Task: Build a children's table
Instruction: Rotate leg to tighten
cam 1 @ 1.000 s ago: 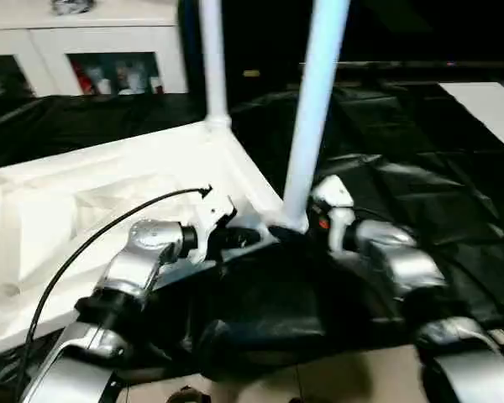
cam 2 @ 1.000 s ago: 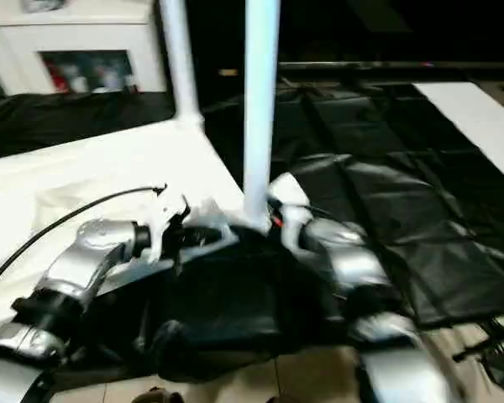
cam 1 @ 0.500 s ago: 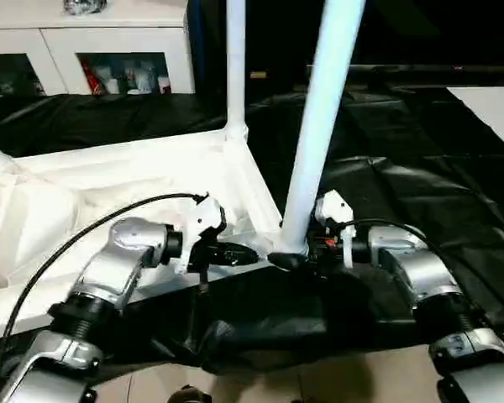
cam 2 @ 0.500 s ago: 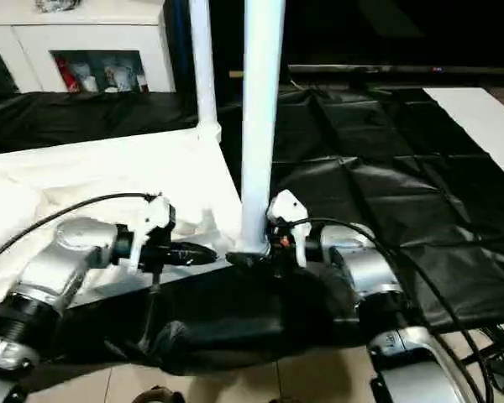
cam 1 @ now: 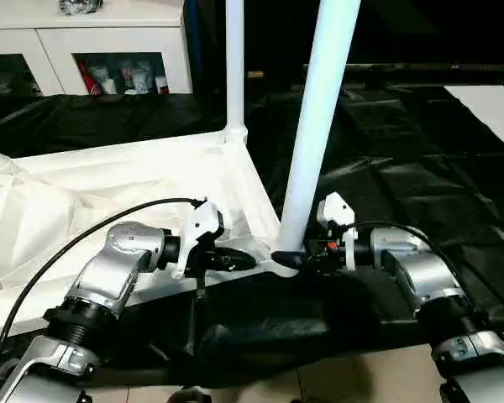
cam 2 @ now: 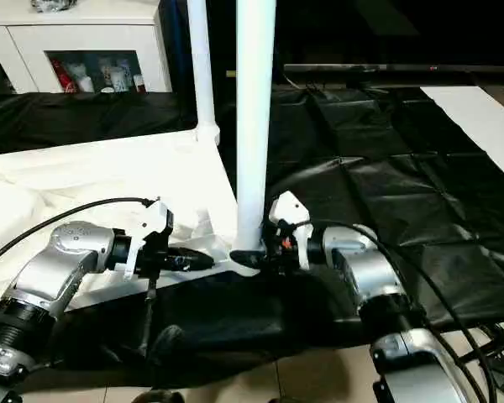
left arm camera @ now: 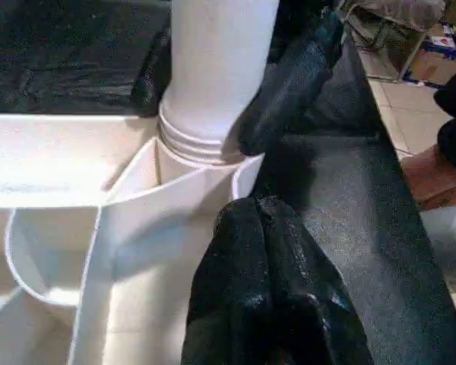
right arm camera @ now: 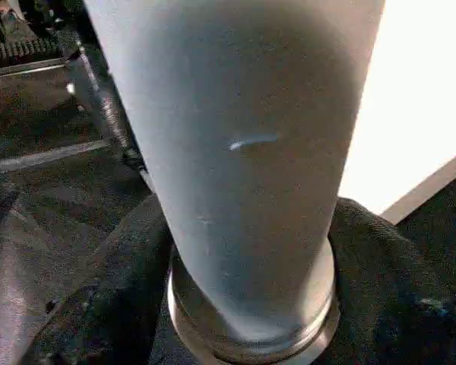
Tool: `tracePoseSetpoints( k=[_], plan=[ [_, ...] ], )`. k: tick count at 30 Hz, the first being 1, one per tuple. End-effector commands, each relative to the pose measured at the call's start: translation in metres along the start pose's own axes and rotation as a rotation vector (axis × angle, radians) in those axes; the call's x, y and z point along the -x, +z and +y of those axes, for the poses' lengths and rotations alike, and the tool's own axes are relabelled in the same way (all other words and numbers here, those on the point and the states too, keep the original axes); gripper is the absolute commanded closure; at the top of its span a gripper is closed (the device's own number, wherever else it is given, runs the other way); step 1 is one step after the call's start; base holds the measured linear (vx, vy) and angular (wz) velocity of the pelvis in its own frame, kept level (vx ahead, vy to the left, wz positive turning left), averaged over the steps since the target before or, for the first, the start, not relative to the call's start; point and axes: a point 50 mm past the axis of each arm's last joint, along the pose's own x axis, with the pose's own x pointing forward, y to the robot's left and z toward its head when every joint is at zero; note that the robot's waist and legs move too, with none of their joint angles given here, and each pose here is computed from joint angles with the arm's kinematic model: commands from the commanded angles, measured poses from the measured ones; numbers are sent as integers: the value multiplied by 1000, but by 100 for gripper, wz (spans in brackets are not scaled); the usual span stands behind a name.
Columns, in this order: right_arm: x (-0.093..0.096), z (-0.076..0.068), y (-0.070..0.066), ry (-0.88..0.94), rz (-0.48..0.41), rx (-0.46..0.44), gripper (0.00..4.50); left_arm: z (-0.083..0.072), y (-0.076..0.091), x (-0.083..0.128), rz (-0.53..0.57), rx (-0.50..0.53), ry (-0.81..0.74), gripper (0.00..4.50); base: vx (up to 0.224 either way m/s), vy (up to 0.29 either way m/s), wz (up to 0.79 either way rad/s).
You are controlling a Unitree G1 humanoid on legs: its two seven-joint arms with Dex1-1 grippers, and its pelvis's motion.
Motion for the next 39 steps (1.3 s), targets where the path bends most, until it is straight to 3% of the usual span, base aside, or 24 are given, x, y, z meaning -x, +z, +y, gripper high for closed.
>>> tracePoseSetpoints(
  k=[1,2,4,9,18,29,39],
  plan=[
    [-1,3,3,18,-8,18,172,7,11,1,-10,-73,84,450,0,0,0],
    [-1,3,3,18,-8,18,174,8,11,1,-13,-72,91,450,0,0,0],
    [-1,3,3,18,-9,16,178,8,12,2,-20,-48,94,409,0,0,0],
    [-1,4,2,11,-10,17,180,-3,8,6,16,4,23,372,0,0,0],
    [-4,3,2,-2,-6,25,180,-6,-3,4,85,-4,45,307,0,0,0],
    [-3,3,2,2,2,29,180,2,-13,7,174,-23,100,307,0,0,0],
    [-2,3,1,-2,3,33,180,-2,-16,8,159,9,65,397,0,0,0]
  ],
)
